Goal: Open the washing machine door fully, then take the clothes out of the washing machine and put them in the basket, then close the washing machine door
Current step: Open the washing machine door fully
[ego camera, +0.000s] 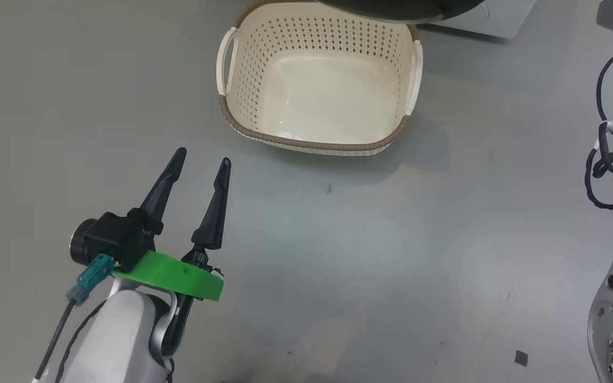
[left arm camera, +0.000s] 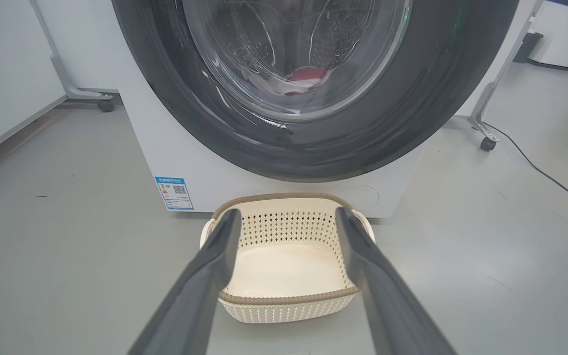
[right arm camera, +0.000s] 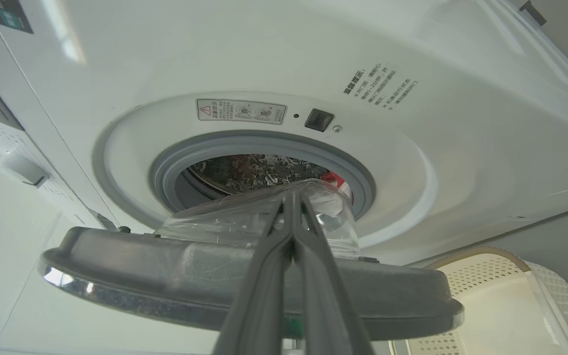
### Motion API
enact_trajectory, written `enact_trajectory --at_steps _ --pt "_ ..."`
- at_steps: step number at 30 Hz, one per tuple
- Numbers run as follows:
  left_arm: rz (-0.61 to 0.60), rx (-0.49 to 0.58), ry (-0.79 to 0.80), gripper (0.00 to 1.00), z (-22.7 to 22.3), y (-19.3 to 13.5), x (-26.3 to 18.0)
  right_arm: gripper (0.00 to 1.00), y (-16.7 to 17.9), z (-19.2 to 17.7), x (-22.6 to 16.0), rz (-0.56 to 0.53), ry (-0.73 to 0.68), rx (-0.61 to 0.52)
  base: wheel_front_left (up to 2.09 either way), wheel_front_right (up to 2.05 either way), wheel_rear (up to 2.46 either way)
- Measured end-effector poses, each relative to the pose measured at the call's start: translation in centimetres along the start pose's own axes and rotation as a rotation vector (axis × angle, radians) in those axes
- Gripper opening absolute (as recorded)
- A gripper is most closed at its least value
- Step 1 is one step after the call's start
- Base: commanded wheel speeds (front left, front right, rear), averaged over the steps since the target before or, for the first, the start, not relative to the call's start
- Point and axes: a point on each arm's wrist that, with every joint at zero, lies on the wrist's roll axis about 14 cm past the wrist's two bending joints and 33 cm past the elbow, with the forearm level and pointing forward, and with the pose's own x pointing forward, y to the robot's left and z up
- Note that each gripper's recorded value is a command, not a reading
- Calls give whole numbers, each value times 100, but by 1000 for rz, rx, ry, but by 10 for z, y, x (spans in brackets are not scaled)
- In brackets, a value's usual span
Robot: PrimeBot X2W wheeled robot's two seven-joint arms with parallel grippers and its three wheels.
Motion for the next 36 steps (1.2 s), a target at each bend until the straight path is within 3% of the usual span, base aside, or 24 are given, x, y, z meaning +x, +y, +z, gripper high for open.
enact_trajectory --at_steps 12,36 --pt "34 3 5 100 -1 11 -3 0 -7 -25 22 -26 141 103 0 0 0" --pt "51 -6 2 100 2 14 -8 0 1 -59 32 -55 347 153 0 0 0"
